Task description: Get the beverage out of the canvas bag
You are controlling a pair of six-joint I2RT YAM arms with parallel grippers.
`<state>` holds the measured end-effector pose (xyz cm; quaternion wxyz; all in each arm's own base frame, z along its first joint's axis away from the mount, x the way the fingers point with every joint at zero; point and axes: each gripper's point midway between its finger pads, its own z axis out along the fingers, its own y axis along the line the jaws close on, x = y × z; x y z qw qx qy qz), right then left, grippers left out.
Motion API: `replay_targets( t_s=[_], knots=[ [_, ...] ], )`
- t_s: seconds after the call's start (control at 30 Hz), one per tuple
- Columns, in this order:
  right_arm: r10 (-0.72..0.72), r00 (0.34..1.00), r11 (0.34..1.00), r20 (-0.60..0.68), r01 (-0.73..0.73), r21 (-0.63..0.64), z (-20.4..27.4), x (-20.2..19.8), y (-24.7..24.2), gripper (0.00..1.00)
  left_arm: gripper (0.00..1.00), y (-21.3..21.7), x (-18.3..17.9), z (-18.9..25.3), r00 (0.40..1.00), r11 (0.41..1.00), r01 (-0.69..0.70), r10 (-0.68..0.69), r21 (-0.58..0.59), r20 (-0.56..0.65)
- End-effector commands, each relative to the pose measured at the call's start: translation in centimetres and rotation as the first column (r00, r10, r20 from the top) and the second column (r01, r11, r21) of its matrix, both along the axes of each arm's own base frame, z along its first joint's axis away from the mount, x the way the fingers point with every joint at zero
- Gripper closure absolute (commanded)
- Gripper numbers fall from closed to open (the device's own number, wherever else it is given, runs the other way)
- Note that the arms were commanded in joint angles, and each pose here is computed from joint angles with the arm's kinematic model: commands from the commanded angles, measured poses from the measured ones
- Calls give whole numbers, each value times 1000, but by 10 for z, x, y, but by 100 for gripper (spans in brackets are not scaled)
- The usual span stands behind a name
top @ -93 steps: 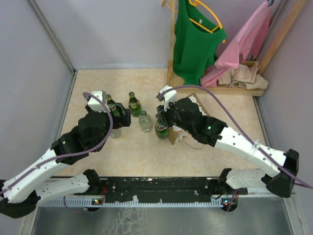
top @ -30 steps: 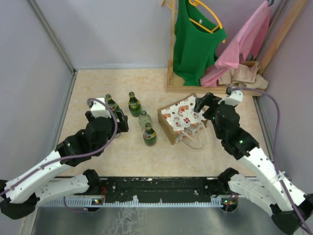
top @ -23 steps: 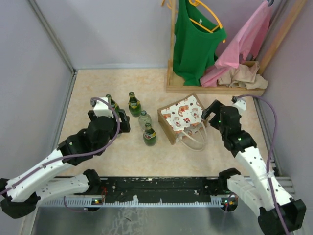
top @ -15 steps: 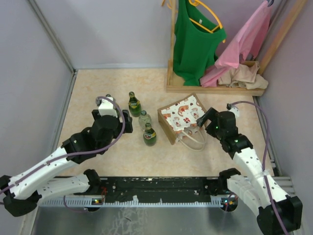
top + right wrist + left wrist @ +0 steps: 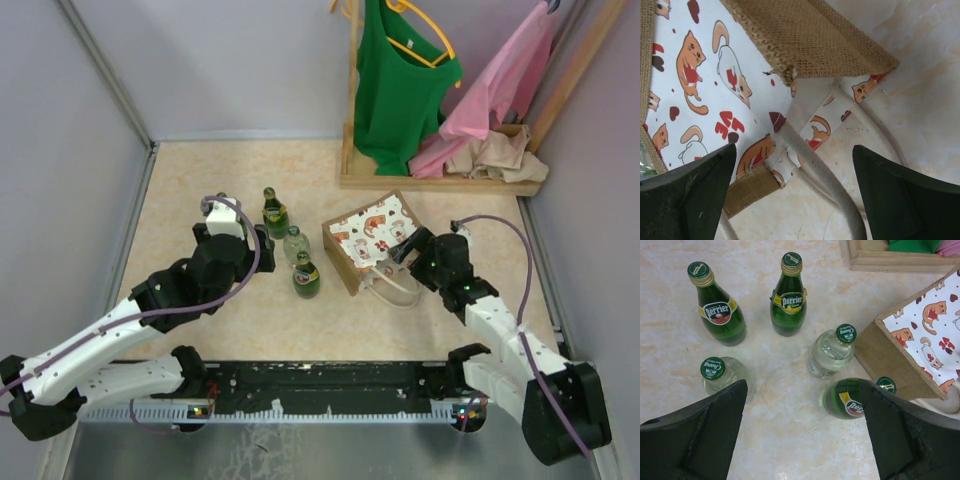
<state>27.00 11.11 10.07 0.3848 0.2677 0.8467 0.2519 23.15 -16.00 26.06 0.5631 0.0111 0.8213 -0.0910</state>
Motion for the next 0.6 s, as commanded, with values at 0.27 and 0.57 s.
replay_targets(
  t_s=[0.27,0.57],
  knots=[
    [-50,947,983,317,-8,181,57,56,20,27,1,-1,0,1,1000,1000,-5,5,-10,-9],
    [-31,897,977,442,-66,203,99,79,32,94,1,0,0,-2,1000,1000,-14,14,-2,-18]
  ],
)
